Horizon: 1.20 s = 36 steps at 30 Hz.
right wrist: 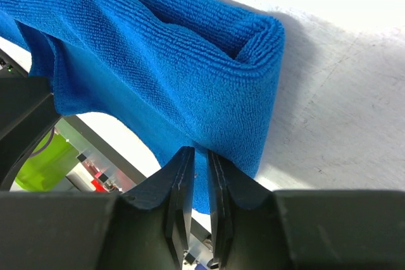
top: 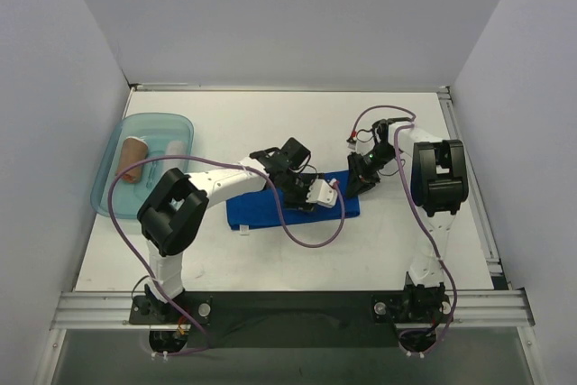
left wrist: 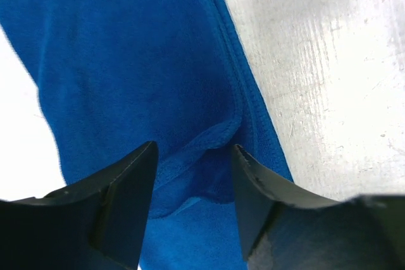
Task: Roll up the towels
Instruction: Fold the towel
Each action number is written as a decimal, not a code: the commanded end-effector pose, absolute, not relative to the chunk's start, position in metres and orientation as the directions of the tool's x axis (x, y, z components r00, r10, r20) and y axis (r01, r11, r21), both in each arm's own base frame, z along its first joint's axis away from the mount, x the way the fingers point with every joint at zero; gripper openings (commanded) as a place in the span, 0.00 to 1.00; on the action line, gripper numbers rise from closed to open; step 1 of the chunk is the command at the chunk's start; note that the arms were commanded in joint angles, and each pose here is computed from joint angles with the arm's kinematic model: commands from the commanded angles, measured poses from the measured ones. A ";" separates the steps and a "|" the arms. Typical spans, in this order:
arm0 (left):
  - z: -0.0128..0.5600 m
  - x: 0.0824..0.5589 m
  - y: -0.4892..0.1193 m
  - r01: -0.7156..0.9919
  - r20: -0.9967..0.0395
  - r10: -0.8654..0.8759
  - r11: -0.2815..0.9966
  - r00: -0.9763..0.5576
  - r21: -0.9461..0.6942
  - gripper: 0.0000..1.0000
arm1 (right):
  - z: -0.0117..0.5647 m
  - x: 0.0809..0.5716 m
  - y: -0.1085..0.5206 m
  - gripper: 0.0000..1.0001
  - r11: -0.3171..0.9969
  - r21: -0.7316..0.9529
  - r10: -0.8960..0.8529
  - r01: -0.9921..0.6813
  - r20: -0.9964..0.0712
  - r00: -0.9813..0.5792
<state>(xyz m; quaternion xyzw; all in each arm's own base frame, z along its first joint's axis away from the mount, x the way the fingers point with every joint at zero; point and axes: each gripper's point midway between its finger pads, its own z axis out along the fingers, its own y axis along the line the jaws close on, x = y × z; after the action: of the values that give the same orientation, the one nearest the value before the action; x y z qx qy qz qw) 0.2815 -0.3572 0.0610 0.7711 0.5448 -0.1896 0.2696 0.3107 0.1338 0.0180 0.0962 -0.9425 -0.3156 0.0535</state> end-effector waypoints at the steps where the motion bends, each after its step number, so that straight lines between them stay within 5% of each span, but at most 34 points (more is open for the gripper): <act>1: 0.046 0.278 -0.355 0.919 -0.567 0.724 -0.321 0.394 0.229 0.58 | 0.023 0.304 0.133 0.17 0.784 0.605 -0.221 -0.136 0.068 -0.973; 9: 0.046 0.265 -0.343 0.927 -0.571 0.731 -0.310 0.374 0.210 0.27 | 0.024 0.302 0.132 0.22 0.787 0.601 -0.225 -0.139 0.070 -0.972; 19: 0.071 0.261 -0.340 0.933 -0.595 0.719 -0.266 0.360 0.242 0.01 | 0.032 0.303 0.130 0.30 0.786 0.600 -0.224 -0.149 0.053 -0.973; 26: 0.070 0.244 -0.325 0.943 -0.570 0.752 -0.283 0.332 0.175 0.00 | 0.048 0.305 0.130 0.47 0.771 0.616 -0.216 -0.161 0.016 -0.976; 36: 0.028 0.235 -0.308 0.952 -0.495 0.818 -0.294 0.294 0.080 0.00 | 0.065 0.330 0.140 0.38 0.742 0.645 -0.202 -0.186 -0.050 -0.978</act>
<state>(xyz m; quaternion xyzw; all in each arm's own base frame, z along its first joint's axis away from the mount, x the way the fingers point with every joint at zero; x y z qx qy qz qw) 0.2410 -0.3137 0.0382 0.7783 0.5627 -0.1846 0.2085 0.3246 0.1374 0.0444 0.1025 -0.9373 -0.3323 0.0220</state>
